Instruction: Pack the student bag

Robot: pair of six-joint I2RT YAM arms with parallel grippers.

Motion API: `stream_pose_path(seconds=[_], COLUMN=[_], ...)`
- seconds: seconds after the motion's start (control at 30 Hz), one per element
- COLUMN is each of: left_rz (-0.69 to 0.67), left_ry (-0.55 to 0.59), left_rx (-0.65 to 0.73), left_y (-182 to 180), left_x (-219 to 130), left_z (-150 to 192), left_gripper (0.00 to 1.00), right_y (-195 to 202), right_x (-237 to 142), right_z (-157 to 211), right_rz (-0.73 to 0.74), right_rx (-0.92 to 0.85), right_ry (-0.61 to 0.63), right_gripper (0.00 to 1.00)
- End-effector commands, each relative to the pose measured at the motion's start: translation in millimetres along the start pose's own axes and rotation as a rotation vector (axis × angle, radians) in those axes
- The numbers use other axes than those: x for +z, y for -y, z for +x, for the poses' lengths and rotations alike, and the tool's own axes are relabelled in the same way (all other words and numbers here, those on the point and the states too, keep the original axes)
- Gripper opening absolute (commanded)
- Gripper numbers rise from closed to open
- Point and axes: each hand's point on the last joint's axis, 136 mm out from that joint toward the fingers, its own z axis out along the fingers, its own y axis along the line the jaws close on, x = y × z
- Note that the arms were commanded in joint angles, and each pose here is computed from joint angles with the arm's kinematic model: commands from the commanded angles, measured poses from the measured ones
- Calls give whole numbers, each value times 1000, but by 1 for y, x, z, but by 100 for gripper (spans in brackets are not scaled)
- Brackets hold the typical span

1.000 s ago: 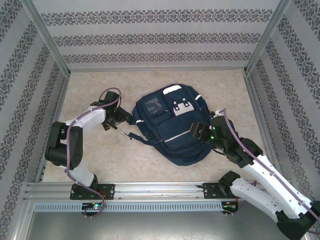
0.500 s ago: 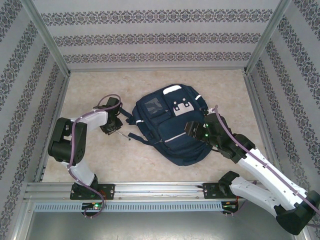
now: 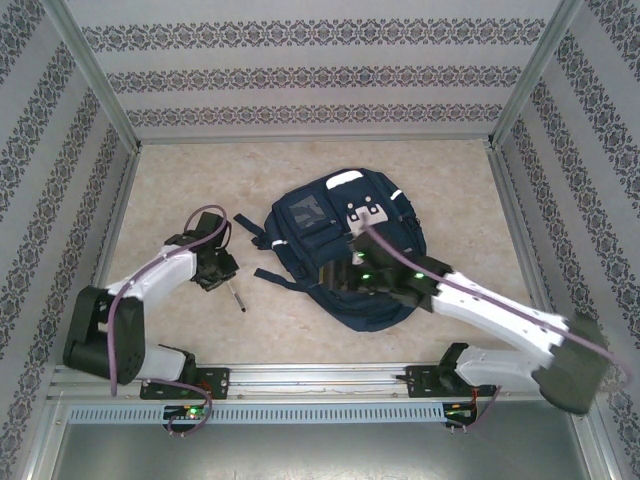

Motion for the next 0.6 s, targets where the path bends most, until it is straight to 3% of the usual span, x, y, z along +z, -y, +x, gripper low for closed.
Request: stream_pose_path(seconds=[0.0, 0.2, 0.4, 0.5, 0.57], left_rz=[60, 180, 209, 234, 239], left_ry=[-58, -87, -95, -91, -87], left_rx=[15, 0, 10, 4, 2], left_y=[3, 17, 19, 20, 19], left_x=[-15, -29, -37, -41, -42], left_z=[20, 34, 41, 44, 45], left_gripper=[15, 15, 16, 16, 15], right_y=[-65, -134, -132, -126, -133], right_x=[34, 100, 144, 161, 167], right_z=[16, 42, 44, 47, 49], right_rz=[-173, -336, -274, -242, -277], right_rx=[-120, -82, -60, -50, -33], right_ry=[-89, -189, -200, -226, -247], right_gripper=[59, 61, 60, 53, 40])
